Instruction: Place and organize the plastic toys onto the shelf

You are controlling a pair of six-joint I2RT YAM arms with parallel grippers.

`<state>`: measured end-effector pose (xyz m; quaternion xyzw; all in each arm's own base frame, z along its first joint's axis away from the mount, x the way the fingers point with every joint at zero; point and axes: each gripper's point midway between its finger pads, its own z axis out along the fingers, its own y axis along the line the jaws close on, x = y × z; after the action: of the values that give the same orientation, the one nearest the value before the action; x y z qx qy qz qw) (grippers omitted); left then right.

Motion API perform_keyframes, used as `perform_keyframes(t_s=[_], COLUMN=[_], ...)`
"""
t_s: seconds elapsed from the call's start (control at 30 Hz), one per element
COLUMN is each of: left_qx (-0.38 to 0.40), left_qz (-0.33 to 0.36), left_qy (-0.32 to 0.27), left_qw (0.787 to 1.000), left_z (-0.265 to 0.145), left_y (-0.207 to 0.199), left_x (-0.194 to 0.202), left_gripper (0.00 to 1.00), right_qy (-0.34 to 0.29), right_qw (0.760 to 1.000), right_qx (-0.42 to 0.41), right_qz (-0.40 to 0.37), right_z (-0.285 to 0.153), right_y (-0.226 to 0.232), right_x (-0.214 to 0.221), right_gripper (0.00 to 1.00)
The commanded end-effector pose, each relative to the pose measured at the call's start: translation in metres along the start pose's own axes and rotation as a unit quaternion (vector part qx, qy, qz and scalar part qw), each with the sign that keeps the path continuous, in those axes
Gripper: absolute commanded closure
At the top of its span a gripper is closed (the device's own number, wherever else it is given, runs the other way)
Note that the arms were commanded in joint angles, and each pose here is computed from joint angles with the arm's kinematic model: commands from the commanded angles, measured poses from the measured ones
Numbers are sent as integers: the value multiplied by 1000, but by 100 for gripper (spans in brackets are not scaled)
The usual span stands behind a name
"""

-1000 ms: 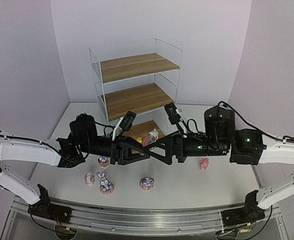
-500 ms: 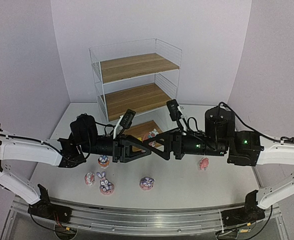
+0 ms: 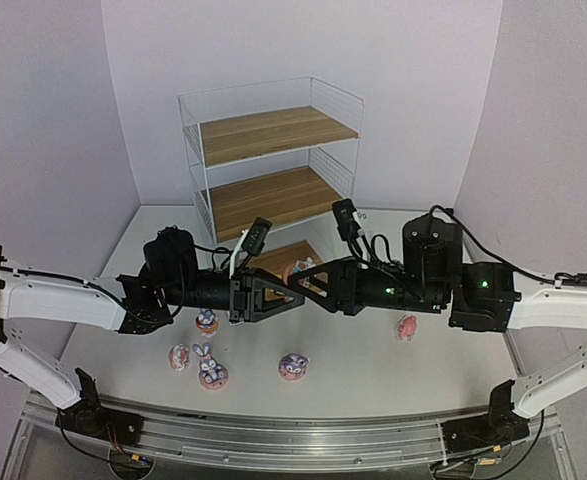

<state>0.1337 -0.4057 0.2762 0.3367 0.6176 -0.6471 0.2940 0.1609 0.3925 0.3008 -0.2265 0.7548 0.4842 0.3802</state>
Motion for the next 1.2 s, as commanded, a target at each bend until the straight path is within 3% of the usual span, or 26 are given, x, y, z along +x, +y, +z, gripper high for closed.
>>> perform_keyframes(t_s=[0.0,0.07,0.23,0.53,0.8,0.87,0.9,1.0,1.17], left_qx=[24,19,18,11,-7,-32,-48,-139,-309], left_qz=[22,22,32,41,50,49,49,31,-24], left_qy=[-15,-11,-7,-9,-6,-9,-12,-27,-58], left_qw=[999,1000,999,999,999,998,998,989,949], left_z=[8,7,4,-3,-10,-16,-20,-40,-100], left_y=[-21,-20,-24,-27,-27,-23,-20,-2,28], left_x=[-22,-22,-22,-23,-20,-21,-22,-27,-27], left_gripper=[100,99,100,46,14,2,1,0,0], right_qy=[-38,-44,-48,-65,-115,-133,-143,-174,-188], right_qw=[999,999,998,998,993,990,988,972,948], right_qx=[-30,-26,-28,-18,20,43,59,134,207], right_qz=[2,2,-2,4,-4,-16,-25,-78,-152], right_z=[-3,-6,-10,-15,-31,-34,-35,-36,-21], right_y=[19,18,19,16,7,1,-4,-23,-56], right_x=[-23,-25,-27,-34,-55,-63,-67,-86,-119], right_gripper=[71,80,84,98,99,99,100,99,99])
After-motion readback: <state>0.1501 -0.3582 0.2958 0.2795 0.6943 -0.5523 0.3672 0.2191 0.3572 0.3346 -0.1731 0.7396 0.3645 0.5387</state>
